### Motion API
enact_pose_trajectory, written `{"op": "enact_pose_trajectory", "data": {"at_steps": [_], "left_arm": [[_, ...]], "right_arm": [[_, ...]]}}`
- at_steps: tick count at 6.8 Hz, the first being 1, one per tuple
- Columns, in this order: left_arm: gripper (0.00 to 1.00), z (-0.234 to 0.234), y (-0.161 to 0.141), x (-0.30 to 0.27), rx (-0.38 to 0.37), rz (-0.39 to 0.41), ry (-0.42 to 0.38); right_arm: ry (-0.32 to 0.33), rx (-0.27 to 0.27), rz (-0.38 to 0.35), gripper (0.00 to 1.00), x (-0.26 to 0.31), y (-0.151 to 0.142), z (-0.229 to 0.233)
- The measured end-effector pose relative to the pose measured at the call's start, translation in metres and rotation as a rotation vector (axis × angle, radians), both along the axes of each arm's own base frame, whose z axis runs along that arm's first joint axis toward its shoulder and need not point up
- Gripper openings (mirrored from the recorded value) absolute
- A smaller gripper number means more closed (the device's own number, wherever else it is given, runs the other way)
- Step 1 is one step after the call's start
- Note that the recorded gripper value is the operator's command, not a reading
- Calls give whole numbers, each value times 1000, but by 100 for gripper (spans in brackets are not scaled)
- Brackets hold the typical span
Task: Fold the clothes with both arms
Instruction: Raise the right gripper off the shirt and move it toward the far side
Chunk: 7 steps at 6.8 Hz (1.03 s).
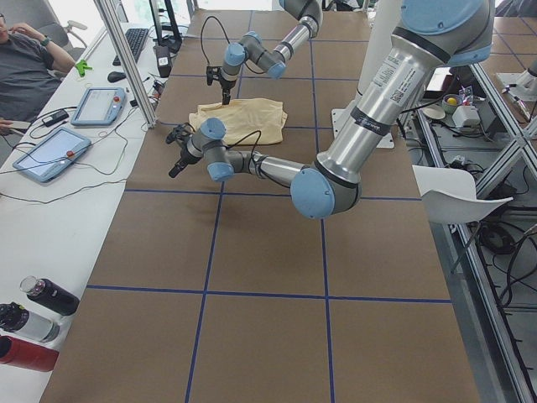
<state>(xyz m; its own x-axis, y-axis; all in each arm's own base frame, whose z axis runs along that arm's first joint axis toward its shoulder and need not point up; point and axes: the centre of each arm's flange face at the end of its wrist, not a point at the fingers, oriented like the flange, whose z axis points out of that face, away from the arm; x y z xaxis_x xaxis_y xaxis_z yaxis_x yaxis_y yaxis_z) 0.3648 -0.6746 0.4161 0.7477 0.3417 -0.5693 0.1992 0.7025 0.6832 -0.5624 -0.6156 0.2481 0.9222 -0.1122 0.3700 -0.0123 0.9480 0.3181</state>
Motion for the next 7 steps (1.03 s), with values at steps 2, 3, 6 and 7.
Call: {"op": "enact_pose_trajectory", "data": {"at_steps": [2,3,6,7], "left_arm": [[100,-4,1,0,7,0,5],[100,-7,1,-1,12,0,8],[100,-12,2,-1,19,0,14],[100,-13,2,-2,21,0,16]], "right_arm": [[30,-28,-9,100,1,-2,11],[37,-40,-13,100,2,-2,16],[37,-61,-23,100,-1,2,24],[35,-67,-28,100,-3,4,25]]}}
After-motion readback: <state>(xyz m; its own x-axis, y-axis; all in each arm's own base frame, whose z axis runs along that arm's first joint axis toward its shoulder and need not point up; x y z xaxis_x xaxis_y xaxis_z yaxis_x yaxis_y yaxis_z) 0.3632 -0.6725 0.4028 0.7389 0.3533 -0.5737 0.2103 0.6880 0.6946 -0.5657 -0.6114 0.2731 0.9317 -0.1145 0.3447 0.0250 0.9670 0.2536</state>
